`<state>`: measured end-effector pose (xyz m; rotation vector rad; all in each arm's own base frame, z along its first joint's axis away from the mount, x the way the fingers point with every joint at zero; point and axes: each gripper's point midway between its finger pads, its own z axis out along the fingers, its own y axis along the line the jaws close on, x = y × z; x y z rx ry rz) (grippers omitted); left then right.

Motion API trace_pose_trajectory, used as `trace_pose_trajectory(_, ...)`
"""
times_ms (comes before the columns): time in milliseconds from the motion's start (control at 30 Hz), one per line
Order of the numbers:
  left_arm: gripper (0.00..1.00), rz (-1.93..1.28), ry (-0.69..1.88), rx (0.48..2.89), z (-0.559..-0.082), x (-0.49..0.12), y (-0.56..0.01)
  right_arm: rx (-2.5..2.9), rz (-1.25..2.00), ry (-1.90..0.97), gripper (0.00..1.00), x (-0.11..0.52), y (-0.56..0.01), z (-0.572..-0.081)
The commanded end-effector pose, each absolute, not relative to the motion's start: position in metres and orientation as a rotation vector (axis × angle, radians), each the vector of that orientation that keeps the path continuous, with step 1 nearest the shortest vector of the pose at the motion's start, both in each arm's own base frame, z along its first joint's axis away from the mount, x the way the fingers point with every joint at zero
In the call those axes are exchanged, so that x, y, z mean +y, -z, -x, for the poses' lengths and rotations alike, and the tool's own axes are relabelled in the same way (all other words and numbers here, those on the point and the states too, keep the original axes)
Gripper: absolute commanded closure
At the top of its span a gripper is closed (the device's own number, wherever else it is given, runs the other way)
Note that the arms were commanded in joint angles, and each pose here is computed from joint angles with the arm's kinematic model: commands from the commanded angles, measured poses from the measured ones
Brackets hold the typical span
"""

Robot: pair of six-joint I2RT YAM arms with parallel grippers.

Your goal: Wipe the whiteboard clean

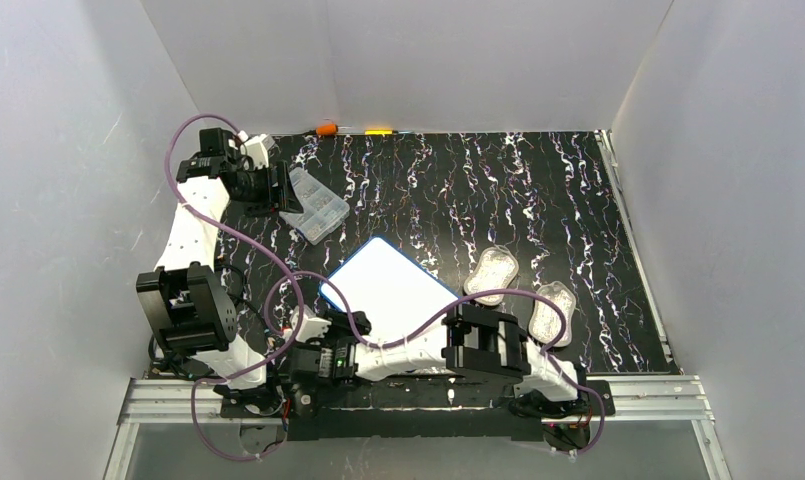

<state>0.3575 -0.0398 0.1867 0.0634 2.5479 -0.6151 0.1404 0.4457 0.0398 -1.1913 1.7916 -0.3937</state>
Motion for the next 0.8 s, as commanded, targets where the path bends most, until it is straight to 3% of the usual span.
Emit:
trace_pose_trajectory(0, 0.33, -0.077, 0.664, 2.563, -0.350, -0.044, -0.183, 1.834, 1.085, 0.227, 0.43, 0.460, -0.060, -0.139)
trace_pose_trajectory(267, 0.33, -0.094, 0.679, 2.575, -0.346, -0.046, -0.180, 1.897, 1.011, 0.162, 0.29, 0.451, -0.069, -0.145)
trace_pose_trajectory(433, 0.33, -0.117, 0.709, 2.595, -0.339, -0.049, -0.171, 1.979, 0.894, 0.031, 0.02, 0.435, -0.098, -0.153)
trace_pose_trajectory(600, 0.29, -0.177, 0.670, 2.619, -0.329, -0.044, -0.156, 2.039, 0.647, -0.019, 0.01, 0.378, -0.135, -0.191)
trace_pose_trajectory(767, 0.24, -0.255, 0.503, 2.556, -0.326, -0.029, -0.121, 2.134, 0.201, -0.040, 0.01, 0.249, -0.141, -0.266)
